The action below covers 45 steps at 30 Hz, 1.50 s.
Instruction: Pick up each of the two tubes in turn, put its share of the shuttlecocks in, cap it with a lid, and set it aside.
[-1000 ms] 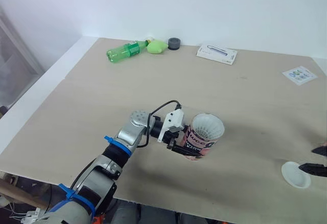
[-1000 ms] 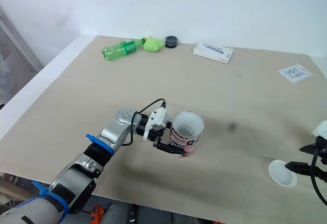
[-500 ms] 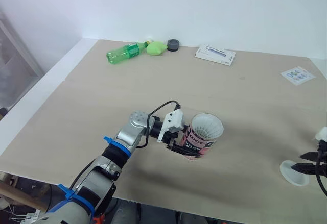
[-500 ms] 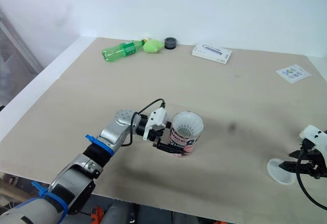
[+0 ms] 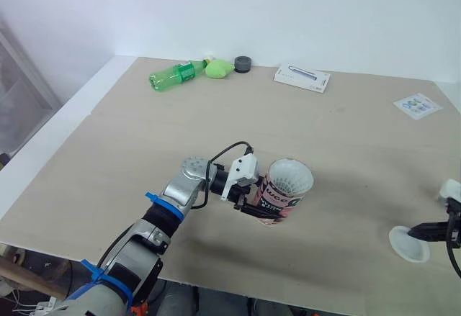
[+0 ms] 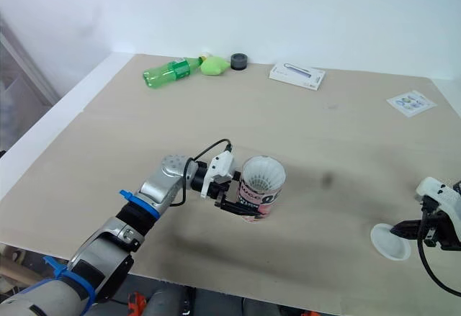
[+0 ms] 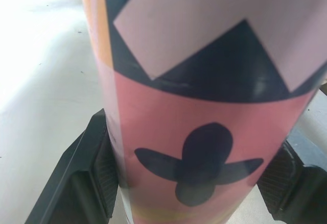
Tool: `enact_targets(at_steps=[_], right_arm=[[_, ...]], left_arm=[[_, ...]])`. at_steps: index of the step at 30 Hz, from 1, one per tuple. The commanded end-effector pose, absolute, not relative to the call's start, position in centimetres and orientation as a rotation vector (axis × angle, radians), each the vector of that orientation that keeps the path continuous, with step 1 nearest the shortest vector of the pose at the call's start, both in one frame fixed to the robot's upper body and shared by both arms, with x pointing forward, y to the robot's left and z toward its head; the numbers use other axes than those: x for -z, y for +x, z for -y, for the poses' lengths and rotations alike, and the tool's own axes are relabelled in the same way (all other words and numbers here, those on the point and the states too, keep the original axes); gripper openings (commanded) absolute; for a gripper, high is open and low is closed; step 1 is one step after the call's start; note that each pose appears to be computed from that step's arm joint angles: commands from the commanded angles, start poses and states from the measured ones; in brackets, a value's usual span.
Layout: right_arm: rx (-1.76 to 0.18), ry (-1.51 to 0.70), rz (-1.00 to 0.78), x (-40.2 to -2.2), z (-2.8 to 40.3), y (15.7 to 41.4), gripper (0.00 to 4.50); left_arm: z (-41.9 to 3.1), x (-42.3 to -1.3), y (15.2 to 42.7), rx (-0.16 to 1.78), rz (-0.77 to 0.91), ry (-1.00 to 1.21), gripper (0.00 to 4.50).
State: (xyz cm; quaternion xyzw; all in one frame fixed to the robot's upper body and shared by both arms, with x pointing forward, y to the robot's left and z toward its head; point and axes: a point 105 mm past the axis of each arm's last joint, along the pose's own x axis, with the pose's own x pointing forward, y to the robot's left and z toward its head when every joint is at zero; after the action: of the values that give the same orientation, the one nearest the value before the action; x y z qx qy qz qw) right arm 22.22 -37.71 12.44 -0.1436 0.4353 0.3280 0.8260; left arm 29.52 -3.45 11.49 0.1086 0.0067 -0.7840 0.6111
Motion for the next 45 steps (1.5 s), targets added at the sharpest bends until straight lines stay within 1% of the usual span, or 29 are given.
enact_targets(at_steps=[1, 3, 5, 9, 13, 17, 20, 25, 33, 39, 45], right_arm=[[-0.8, -0.374, -0.773, -17.8, 34.7, 23.5, 0.09], [-0.86, -0.427, -0.716, -19.6, 32.6, 23.8, 0.09], [-0.941, -0.5, -0.627, -22.1, 29.7, 24.2, 0.09], [-1.096, -0.597, -0.492, -25.7, 24.6, 24.1, 0.09], [-1.213, -0.677, -0.406, -27.9, 21.1, 23.9, 0.09], [-1.321, -0.781, -0.336, -29.8, 18.1, 24.4, 0.09], [-1.387, -0.917, -0.337, -29.5, 16.2, 25.4, 0.09], [-1.491, -1.019, -0.336, -28.4, 13.5, 26.4, 0.09], [-1.531, -1.181, -0.338, -27.0, 12.2, 28.0, 0.09], [-1.549, -1.29, -0.279, -27.1, 11.3, 27.7, 0.09], [-1.55, -1.322, -0.214, -27.5, 10.4, 27.2, 0.09]], left_arm=[[2.5, -9.8, 29.9, 1.781, -0.102, 0.284, 3.04], [2.5, -9.9, 29.9, 1.783, -0.103, 0.286, 3.04], [2.5, -10.0, 30.1, 1.781, -0.101, 0.294, 3.04], [2.7, -10.2, 30.3, 1.779, -0.096, 0.296, 3.04], [2.7, -10.0, 30.4, 1.786, -0.106, 0.305, 3.04], [2.6, -9.8, 30.4, 1.8, -0.126, 0.319, 3.04], [2.5, -9.7, 30.3, 1.813, -0.145, 0.324, 3.04], [2.4, -9.8, 30.1, 1.83, -0.16, 0.323, 3.04], [2.2, -10.1, 30.2, 1.826, -0.168, 0.316, 3.04], [2.0, -10.0, 30.2, 1.817, -0.172, 0.306, 3.04], [1.8, -10.0, 30.3, 1.811, -0.177, 0.315, 3.04]])
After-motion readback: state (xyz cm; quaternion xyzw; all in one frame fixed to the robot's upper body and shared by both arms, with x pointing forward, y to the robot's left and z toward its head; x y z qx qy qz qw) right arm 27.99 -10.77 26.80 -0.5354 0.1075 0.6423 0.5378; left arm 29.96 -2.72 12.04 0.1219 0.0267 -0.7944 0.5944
